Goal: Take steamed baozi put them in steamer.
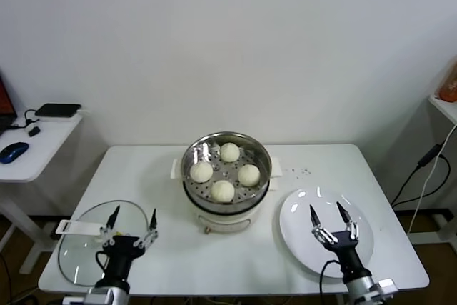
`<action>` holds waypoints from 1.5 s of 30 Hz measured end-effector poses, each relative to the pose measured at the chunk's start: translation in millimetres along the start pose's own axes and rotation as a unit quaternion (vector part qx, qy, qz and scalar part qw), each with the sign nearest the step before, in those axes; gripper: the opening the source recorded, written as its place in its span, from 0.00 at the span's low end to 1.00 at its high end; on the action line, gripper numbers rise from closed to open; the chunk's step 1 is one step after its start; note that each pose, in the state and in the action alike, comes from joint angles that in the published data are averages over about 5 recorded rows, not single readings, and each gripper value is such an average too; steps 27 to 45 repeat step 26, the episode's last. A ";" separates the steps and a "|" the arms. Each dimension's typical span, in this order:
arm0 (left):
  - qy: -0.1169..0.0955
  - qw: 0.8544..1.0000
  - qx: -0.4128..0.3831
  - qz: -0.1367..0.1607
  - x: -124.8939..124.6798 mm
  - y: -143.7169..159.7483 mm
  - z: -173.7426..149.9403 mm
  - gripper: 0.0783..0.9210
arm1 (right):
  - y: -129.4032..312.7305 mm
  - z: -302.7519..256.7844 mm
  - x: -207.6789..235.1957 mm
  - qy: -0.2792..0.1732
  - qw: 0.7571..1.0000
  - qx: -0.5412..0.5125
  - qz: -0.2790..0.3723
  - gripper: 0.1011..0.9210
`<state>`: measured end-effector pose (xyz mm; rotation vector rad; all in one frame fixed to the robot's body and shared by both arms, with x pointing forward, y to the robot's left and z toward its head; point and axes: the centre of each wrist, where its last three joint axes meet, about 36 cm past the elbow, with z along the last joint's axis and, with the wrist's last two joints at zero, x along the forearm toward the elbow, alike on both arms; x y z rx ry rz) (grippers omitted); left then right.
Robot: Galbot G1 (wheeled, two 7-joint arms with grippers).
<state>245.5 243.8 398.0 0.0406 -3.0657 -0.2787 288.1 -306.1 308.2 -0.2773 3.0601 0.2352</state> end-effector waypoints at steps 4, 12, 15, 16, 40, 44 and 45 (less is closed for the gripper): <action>0.001 1.000 0.000 0.000 0.0 1.0 0.3 0.88 | 2.3 1.7 5.6 0.003 1.000 -0.005 0.003 0.88; 0.000 1.000 -0.001 0.000 0.1 3.1 0.6 0.88 | 0.8 2.9 11.3 0.008 1.000 -0.006 0.007 0.88; -0.001 1.000 -0.001 0.002 -0.3 3.0 0.5 0.88 | 0.7 3.8 13.9 0.011 1.000 -0.006 0.005 0.88; -0.001 1.000 -0.001 0.003 -0.4 2.9 0.5 0.88 | 0.8 4.1 14.6 0.012 1.000 -0.006 0.005 0.88; -0.002 1.000 -0.003 0.003 0.7 3.7 -0.4 0.88 | 1.1 6.0 17.7 0.016 1.000 -0.008 0.001 0.88; -0.002 1.000 -0.003 0.003 0.7 3.7 -0.4 0.88 | 1.1 6.0 17.7 0.016 1.000 -0.008 0.001 0.88; -0.002 1.000 -0.003 0.003 0.7 3.7 -0.4 0.88 | 1.1 6.0 17.7 0.016 1.000 -0.008 0.001 0.88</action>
